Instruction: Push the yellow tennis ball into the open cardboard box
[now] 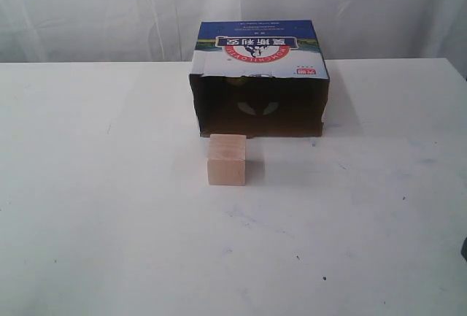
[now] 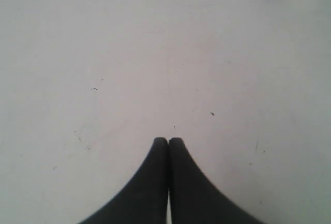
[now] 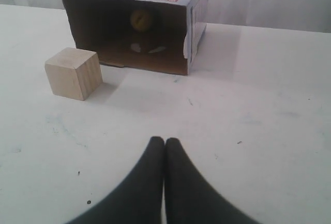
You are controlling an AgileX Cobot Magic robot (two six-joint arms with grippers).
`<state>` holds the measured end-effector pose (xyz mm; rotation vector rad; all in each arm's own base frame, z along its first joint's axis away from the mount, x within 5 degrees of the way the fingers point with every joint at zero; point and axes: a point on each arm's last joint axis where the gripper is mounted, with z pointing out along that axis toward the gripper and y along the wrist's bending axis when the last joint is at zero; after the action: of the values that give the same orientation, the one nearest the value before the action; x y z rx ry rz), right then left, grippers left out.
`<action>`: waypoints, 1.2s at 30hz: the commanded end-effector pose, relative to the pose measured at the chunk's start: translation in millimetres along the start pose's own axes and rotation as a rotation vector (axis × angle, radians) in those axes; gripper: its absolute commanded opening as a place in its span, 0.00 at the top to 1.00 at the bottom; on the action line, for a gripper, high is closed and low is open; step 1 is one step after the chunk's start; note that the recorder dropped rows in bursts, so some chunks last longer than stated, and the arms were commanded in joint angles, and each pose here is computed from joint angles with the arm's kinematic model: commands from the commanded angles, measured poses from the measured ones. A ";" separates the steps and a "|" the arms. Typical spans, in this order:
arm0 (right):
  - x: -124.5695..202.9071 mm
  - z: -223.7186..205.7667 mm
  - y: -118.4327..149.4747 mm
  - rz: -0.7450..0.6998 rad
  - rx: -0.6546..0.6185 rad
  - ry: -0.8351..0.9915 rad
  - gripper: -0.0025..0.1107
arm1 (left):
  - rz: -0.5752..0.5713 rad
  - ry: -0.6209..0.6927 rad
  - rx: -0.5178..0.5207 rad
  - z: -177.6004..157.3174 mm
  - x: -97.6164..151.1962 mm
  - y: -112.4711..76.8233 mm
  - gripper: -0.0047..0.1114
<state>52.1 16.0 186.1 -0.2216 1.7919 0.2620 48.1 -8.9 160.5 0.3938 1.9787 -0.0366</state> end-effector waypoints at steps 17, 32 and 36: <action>0.9 -0.1 -0.4 -0.112 0.005 -0.004 0.98 | 0.007 0.013 0.003 0.3 2.4 -0.3 0.96; 1.1 -0.1 -0.3 -0.080 0.004 -0.002 0.98 | 0.007 0.013 0.003 0.3 2.4 -0.3 0.96; 1.1 -0.1 -0.3 -0.080 0.004 -0.002 0.98 | 0.007 0.013 0.003 0.3 2.4 -0.3 0.96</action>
<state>52.0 15.9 185.5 -0.2982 1.7844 0.2000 48.1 -8.9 160.5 0.3938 1.9787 -0.0366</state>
